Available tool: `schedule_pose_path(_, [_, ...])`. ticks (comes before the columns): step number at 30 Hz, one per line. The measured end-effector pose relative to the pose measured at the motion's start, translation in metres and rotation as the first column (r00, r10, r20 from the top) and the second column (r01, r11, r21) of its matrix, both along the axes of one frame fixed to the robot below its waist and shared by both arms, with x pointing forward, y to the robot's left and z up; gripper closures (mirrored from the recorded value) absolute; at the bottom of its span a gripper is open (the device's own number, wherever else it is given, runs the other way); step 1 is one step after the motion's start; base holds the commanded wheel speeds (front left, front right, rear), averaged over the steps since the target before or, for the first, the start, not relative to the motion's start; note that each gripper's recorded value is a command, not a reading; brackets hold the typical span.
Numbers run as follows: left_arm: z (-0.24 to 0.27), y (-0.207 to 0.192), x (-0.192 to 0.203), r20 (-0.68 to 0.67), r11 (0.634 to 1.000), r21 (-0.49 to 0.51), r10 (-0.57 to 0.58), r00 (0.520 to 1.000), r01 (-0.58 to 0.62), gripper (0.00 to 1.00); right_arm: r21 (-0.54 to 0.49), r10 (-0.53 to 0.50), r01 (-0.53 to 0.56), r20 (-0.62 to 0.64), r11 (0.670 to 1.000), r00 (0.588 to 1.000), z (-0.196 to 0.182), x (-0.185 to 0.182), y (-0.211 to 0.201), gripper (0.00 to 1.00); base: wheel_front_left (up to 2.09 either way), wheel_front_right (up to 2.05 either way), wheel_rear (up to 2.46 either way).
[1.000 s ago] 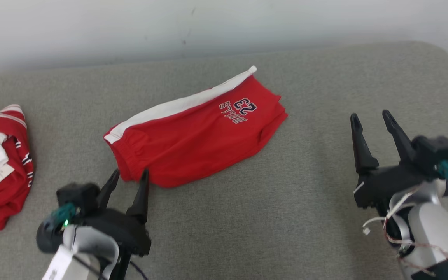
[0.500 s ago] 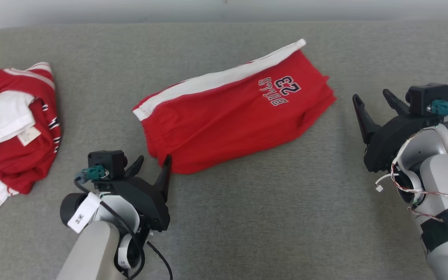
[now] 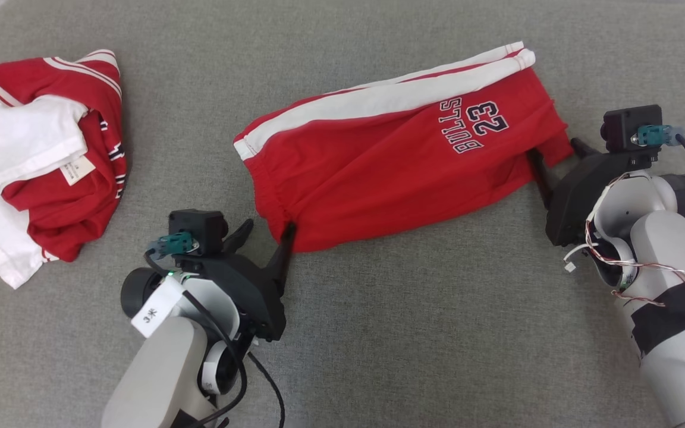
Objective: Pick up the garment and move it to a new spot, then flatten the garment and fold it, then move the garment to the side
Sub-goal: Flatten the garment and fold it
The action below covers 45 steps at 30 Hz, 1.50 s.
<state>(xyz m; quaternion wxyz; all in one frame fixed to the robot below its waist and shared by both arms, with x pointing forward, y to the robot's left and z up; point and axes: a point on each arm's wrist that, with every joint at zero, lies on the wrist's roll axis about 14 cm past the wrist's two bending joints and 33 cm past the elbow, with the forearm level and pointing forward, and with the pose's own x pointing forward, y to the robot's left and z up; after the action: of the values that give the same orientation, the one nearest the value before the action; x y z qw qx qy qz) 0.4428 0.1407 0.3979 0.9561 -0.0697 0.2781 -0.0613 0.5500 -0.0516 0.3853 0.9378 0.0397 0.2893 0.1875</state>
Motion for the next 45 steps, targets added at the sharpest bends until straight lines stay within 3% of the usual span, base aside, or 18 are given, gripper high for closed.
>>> schedule_pose_path(7, [0.002,-0.006,0.010,0.030,0.999,0.009,-0.031,0.999,0.031,0.00,0.017,-0.002,0.002,-0.019,1.000,1.000,-0.005,0.014,0.007,0.02,0.00,0.00,0.00])
schedule_pose_path(8, [0.001,-0.006,0.010,0.028,0.999,0.010,-0.033,0.999,0.032,0.00,0.019,-0.002,0.003,-0.022,1.000,1.000,-0.006,0.016,0.008,0.52,0.00,0.00,0.00])
schedule_pose_path(9, [0.001,-0.006,0.012,0.031,0.999,0.011,-0.033,0.999,0.033,0.00,0.021,-0.002,0.003,-0.023,1.000,1.000,-0.006,0.017,0.009,0.52,0.00,0.00,0.00])
schedule_pose_path(10, [0.001,-0.006,0.012,0.034,0.999,0.012,-0.033,0.999,0.033,0.00,0.023,-0.002,0.003,-0.026,1.000,1.000,-0.007,0.018,0.010,0.82,0.00,0.00,0.00])
schedule_pose_path(11, [0.000,-0.006,0.013,0.032,0.999,0.014,-0.034,0.999,0.034,0.00,0.023,0.000,0.001,-0.028,1.000,1.000,-0.008,0.019,0.010,1.00,0.00,0.00,0.00])
schedule_pose_path(14, [-0.001,-0.007,0.013,0.030,0.999,0.015,-0.040,0.999,0.039,0.00,0.017,0.018,-0.017,-0.035,1.000,0.999,-0.011,0.017,0.013,1.00,0.00,0.00,0.00])
schedule_pose_path(15, [-0.001,-0.007,0.013,0.031,0.999,0.015,-0.040,0.999,0.040,0.51,0.014,0.018,-0.017,-0.037,1.000,0.999,-0.011,0.016,0.012,1.00,0.00,0.00,0.00])
schedule_pose_path(17, [-0.002,-0.006,0.012,0.027,0.999,0.016,-0.039,0.999,0.038,1.00,0.011,0.017,-0.017,-0.033,1.000,0.999,-0.011,0.016,0.011,1.00,0.00,0.00,0.00])
schedule_pose_path(28, [0.014,-0.002,0.009,0.072,0.998,0.014,-0.054,0.996,0.053,1.00,0.016,-0.001,0.001,0.005,1.000,1.000,-0.007,-0.009,-0.008,1.00,0.00,0.00,0.00])
schedule_pose_path(45, [0.026,-0.029,-0.056,0.094,0.973,-0.003,-0.230,0.969,0.232,1.00,0.067,-0.038,0.036,0.039,0.997,0.999,0.003,-0.118,-0.036,1.00,0.00,0.00,0.00])
